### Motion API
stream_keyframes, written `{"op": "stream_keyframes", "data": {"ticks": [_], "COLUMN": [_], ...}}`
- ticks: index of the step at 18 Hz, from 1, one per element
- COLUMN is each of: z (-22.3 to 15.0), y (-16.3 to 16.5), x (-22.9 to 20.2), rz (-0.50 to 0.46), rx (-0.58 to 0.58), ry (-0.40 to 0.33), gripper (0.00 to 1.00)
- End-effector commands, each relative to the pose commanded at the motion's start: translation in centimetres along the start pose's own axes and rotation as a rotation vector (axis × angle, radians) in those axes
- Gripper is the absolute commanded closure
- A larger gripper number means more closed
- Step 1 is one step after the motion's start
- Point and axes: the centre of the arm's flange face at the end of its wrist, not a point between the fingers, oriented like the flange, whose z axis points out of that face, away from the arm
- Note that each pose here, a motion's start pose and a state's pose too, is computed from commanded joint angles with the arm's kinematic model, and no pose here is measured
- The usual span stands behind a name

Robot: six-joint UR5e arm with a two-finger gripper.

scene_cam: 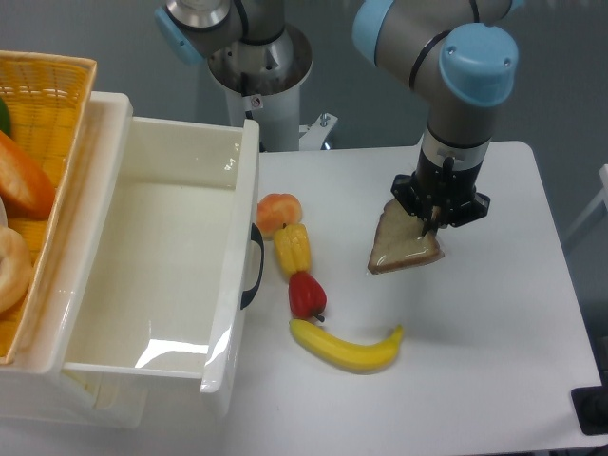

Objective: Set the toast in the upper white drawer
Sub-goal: 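Hold the bagged toast slice in the gripper and lift it slightly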

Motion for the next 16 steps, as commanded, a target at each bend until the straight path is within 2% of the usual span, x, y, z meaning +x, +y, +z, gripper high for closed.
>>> {"op": "stream_keyframes", "data": {"ticks": [16], "z": [-0.41], "y": [0.54], "x": [-0.1], "rz": [-0.003], "rx": [-0.038], "ry": [-0.023], "gripper": [1.0]}}
